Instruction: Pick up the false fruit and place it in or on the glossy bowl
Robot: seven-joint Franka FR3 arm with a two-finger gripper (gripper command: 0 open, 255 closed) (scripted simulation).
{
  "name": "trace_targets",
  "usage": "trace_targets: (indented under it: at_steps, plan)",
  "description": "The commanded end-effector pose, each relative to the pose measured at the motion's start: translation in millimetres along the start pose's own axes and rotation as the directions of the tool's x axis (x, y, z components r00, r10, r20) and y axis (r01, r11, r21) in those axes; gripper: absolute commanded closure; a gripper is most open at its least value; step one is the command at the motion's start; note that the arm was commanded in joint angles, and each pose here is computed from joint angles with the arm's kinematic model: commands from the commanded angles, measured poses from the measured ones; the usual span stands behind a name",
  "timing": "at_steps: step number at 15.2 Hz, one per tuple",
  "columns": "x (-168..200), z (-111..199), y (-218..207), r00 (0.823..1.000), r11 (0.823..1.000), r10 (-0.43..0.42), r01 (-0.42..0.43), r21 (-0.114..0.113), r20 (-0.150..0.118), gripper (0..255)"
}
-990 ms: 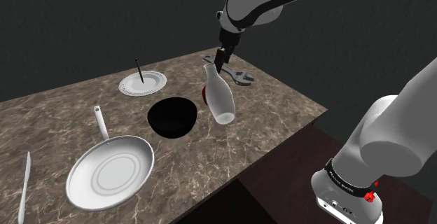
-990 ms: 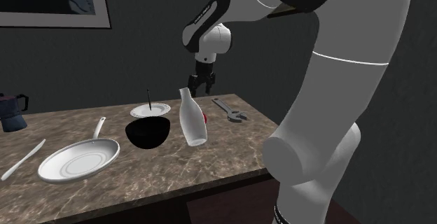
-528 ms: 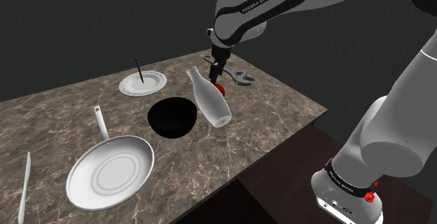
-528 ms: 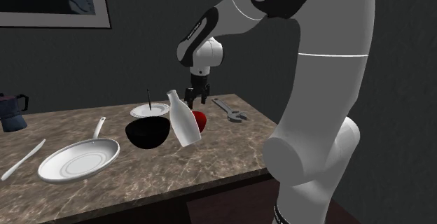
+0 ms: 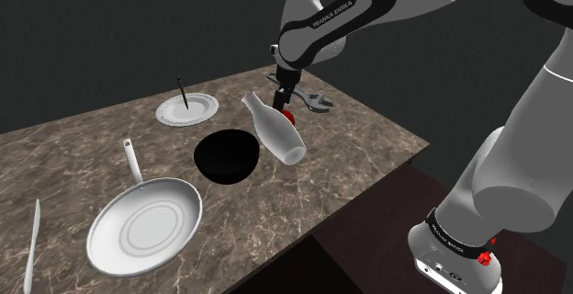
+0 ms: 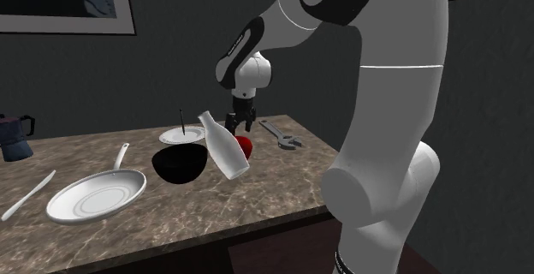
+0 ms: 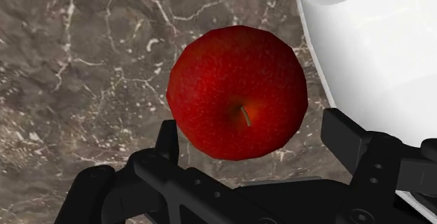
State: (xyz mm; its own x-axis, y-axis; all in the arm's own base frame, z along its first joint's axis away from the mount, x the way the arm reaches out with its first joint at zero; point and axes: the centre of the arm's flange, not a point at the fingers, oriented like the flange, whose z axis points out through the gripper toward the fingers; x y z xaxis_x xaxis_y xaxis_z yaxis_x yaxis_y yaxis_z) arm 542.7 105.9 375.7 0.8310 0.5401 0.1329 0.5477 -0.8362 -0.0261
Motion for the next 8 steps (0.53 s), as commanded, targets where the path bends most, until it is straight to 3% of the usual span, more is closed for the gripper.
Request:
trace_targets:
  at_steps: [1,3,4,8]
  plan:
    - [-0.7,2.4,-1.2,1.000,1.000,-0.001,0.001,0.002,0.006,0]
    - [-0.7,2.4,-1.2,1.000,1.000,-0.001,0.001,0.002,0.006,0]
    - [-0.7,2.3,-1.3,1.000,1.000,-0.001,0.001,0.002,0.006,255]
    - [-0.9,2.3,-1.2,1.000,1.000,-0.001,0.001,0.002,0.006,255]
